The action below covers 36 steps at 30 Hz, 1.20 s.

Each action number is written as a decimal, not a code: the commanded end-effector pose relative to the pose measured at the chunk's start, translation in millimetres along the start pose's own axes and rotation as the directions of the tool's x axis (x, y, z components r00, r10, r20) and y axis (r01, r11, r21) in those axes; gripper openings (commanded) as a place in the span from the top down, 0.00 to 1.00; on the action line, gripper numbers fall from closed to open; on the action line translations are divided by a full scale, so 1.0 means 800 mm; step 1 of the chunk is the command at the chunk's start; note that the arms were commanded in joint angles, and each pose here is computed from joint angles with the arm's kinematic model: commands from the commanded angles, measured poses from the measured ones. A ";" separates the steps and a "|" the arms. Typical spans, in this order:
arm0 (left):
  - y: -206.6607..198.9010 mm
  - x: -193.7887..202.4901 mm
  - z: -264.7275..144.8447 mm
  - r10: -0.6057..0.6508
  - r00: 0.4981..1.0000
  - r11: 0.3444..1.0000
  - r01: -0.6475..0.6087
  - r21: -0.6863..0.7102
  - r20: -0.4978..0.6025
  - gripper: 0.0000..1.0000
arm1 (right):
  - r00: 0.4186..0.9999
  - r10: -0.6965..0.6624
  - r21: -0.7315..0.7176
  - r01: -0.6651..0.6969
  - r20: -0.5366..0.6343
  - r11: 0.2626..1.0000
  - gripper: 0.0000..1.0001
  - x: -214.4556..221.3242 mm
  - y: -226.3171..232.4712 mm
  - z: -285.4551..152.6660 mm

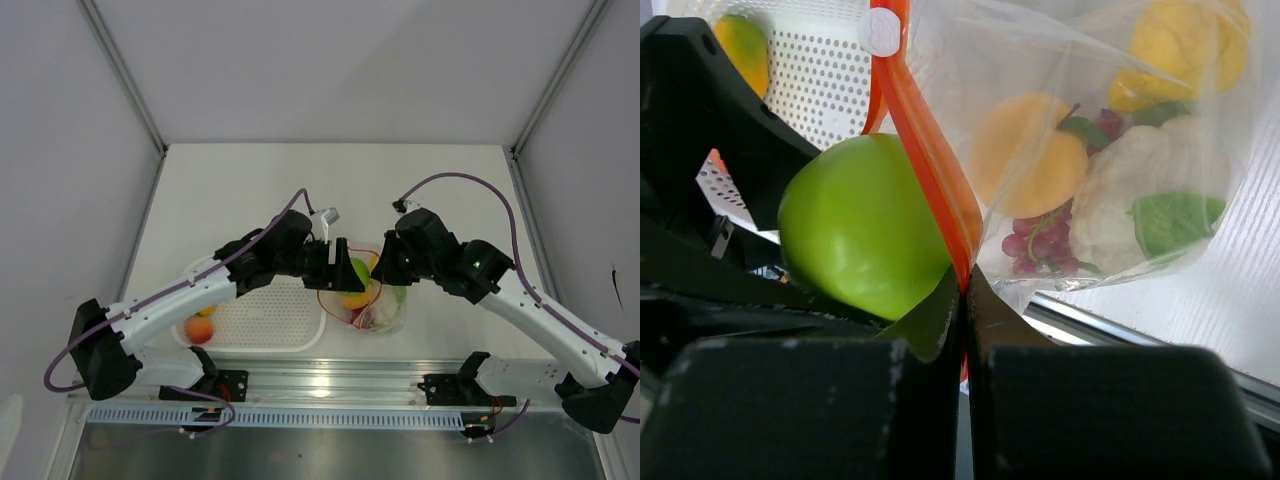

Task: Place the food in the zip-top bag and seal the zipper
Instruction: Place the fake fruit in the zipper food storage bag.

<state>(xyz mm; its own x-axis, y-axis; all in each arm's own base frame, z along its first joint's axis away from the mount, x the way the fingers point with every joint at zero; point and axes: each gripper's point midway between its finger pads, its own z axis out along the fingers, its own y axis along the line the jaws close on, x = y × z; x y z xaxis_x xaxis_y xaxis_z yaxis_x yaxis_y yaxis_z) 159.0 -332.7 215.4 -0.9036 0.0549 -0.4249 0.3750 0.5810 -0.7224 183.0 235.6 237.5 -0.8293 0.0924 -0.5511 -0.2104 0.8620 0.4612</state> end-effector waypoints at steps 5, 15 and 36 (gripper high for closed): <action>-0.005 -0.004 0.015 0.001 1.000 1.000 -0.001 -0.001 -0.013 0.95 | 0.997 0.016 -0.064 -0.011 0.069 0.998 1.00 -0.021 0.020 -0.025; -0.001 -0.005 0.037 -0.001 0.999 1.000 0.000 -0.010 -0.047 0.89 | 0.997 0.018 -0.058 -0.014 0.069 0.998 1.00 -0.021 0.018 -0.029; -0.017 -0.028 0.033 0.093 0.994 0.995 -0.094 0.015 0.048 0.01 | 0.996 0.020 -0.042 -0.016 0.090 0.999 1.00 -0.022 0.011 -0.038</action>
<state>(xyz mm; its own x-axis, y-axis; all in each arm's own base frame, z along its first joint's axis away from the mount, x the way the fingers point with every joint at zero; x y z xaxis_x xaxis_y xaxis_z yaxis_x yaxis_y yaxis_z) 181.4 -361.7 189.6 -0.9056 0.0817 -0.4161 0.3694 0.6340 -0.6794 177.9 224.3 247.5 -0.8184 0.1025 -0.5654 -0.2045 0.8675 0.4534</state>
